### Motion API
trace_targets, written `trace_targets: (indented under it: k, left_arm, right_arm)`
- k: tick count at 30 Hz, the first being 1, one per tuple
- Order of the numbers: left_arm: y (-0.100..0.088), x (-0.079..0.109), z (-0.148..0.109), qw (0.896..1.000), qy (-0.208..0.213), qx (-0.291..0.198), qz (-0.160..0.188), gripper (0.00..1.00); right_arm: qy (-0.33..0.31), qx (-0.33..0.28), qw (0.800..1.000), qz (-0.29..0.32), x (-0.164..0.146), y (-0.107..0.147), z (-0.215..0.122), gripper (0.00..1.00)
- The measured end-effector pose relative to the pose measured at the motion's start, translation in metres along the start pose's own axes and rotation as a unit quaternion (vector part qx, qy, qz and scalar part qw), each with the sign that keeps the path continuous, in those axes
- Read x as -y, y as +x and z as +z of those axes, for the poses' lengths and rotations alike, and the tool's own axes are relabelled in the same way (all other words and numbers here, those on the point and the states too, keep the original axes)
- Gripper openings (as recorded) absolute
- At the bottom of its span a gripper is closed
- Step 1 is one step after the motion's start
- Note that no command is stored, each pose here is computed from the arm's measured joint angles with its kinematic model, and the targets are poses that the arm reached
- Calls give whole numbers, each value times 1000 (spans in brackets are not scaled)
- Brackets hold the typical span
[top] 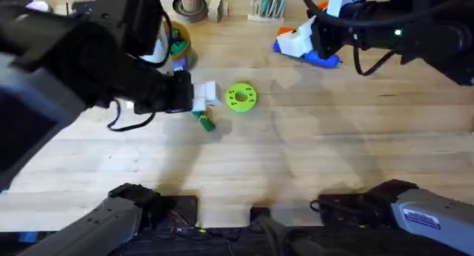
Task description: Pick up the gripper from the table and insert it into the empty holder that is missing its gripper. Then pick up a screw, insert it into the mounting hole, and use the screwdriver to tighten it. Finally, clean up the table by picking up the vegetable and placing it into the bucket.
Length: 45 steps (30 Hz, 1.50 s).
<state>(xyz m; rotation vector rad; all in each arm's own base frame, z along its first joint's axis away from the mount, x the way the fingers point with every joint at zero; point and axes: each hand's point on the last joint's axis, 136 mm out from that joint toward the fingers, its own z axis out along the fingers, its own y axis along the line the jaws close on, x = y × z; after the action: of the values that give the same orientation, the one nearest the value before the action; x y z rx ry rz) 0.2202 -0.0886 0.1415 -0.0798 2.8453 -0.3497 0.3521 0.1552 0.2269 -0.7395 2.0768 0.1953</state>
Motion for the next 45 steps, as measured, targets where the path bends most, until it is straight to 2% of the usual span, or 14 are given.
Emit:
trace_targets:
  k: [4,8,17,24,29,33,39,45]
  left_arm:
    - [-3,0,21,995,-8,-30,-96,993]
    - [-1,-3,35,984,-24,-55,-166,993]
    - [-2,-7,60,966,-48,-82,-242,993]
    - [-4,-9,77,958,-58,-93,-265,993]
    - [0,-11,86,953,-70,-111,-274,993]
    - [2,-13,87,951,-75,-115,-278,993]
    - [8,-24,84,947,-106,-117,-279,993]
    - [0,-27,87,949,-109,-96,-278,993]
  right_arm:
    - [0,0,1000,0,0,0,0,780]
    - [0,0,1000,0,0,0,0,780]
    - [-1,-3,1000,0,0,1,0,780]
    - [-1,-3,1000,0,0,2,0,780]
    - [-1,-3,1000,0,0,2,0,780]
    - [-1,-3,1000,0,0,2,0,780]
    - [-1,-3,1000,1,0,2,0,780]
    - [-1,-3,1000,0,0,2,0,780]
